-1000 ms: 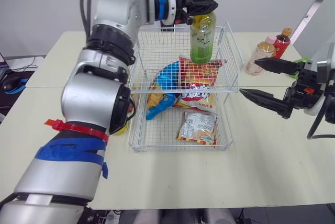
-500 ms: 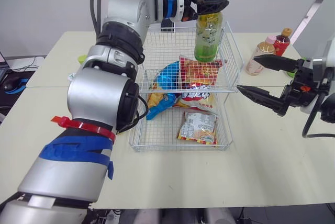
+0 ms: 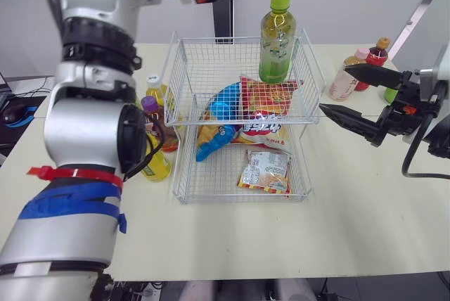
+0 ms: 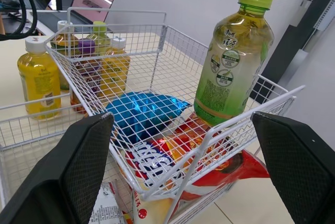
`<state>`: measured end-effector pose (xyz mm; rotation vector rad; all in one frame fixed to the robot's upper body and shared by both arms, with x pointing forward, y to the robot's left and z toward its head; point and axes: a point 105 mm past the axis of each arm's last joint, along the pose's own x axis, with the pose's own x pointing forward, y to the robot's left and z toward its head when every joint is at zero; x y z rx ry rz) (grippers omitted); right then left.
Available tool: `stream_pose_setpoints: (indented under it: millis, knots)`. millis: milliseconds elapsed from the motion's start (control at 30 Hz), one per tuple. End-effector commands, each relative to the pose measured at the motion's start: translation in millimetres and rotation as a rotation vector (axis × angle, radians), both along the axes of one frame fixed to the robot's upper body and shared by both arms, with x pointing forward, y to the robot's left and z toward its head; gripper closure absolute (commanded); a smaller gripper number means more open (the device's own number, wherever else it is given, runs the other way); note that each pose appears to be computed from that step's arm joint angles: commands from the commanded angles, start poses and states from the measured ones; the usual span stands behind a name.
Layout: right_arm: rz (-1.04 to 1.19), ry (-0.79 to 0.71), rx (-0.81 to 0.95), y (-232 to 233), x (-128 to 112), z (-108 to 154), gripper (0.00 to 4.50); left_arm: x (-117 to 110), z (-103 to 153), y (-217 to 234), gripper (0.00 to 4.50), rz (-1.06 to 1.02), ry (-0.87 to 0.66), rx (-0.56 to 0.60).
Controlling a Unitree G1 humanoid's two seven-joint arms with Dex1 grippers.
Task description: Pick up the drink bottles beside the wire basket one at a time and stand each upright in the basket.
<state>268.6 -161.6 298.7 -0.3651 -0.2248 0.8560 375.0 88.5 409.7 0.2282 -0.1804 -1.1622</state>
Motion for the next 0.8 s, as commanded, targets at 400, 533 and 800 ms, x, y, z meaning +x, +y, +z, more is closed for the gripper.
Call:
stream_pose_setpoints:
  millis: [400,533,800]
  knots:
    - [0.192,0.008,-0.067,18.8,-2.0,15.7,0.0,-68.9,-9.9,123.4,0.02,0.334,-0.015,-0.046]
    - [0.3,0.019,-0.102,34.0,-0.2,14.8,0.0,-82.5,-35.9,162.2,0.02,0.518,-0.001,0.026]
    - [0.479,0.077,-0.153,58.7,3.0,4.9,0.0,-119.6,-84.4,225.4,0.02,0.729,0.113,0.013]
